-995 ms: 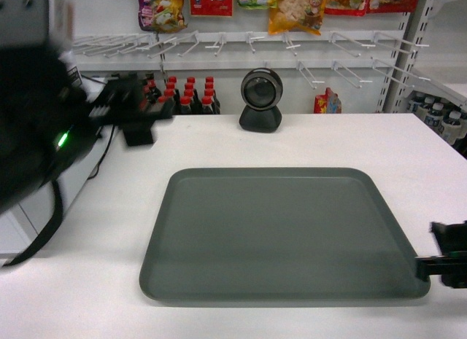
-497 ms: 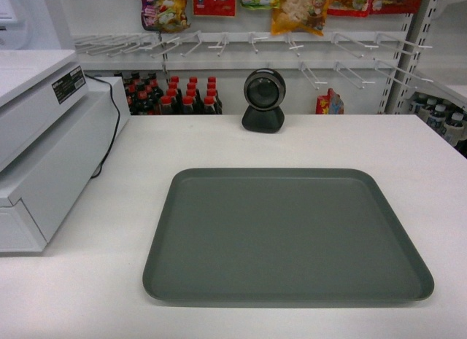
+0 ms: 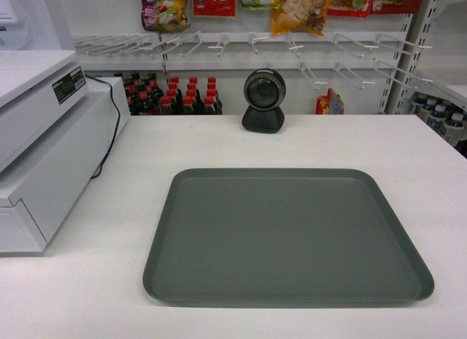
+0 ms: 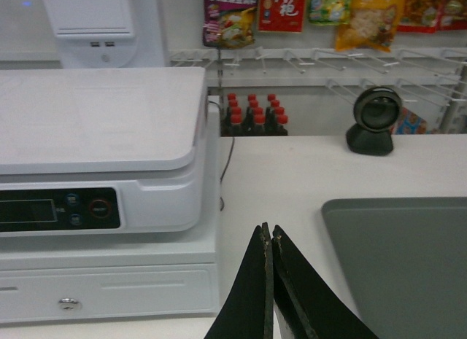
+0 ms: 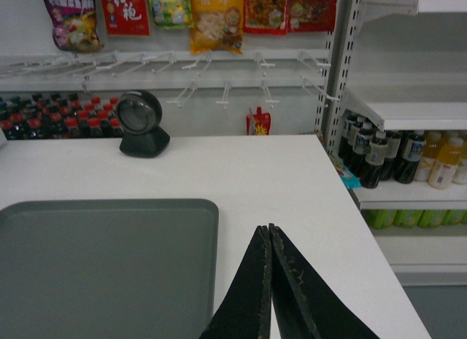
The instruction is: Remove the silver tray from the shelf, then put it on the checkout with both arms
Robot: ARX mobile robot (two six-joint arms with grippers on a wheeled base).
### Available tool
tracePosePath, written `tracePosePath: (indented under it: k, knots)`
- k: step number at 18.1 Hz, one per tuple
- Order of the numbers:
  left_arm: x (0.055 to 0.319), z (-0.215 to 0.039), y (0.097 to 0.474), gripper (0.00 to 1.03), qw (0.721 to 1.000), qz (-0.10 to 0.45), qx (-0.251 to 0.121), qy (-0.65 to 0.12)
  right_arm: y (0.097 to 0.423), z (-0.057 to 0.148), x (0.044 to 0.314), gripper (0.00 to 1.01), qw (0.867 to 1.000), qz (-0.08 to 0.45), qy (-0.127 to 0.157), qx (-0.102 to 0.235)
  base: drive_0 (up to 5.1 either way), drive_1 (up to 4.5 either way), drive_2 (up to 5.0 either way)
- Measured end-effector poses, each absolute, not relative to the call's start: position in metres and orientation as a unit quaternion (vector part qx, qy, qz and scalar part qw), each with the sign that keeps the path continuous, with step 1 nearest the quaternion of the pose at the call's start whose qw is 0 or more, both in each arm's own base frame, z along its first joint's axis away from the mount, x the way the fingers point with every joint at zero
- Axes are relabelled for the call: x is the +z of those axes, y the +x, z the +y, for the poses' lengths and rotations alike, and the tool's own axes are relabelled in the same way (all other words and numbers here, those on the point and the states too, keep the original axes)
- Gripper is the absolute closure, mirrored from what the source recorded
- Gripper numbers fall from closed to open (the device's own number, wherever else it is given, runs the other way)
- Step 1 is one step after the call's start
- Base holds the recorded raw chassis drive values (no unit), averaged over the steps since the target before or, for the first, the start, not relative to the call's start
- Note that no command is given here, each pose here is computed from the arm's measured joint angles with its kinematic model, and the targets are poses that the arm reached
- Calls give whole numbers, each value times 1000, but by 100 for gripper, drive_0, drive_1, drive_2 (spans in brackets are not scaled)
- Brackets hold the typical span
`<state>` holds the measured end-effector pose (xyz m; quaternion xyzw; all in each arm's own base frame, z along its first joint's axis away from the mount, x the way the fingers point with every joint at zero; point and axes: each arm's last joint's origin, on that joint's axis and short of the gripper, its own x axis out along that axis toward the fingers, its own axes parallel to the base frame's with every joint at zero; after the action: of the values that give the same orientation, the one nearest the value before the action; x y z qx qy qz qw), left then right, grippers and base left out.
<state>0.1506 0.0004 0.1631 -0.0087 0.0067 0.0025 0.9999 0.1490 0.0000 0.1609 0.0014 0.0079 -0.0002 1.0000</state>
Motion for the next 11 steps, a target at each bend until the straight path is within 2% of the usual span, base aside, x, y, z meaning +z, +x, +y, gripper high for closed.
tracePosePath:
  k: [11]
  knots:
    - [169,0,124,102,1000,-3,0,-9,124,0,171,99,1000,-7,1,0,0,0,0]
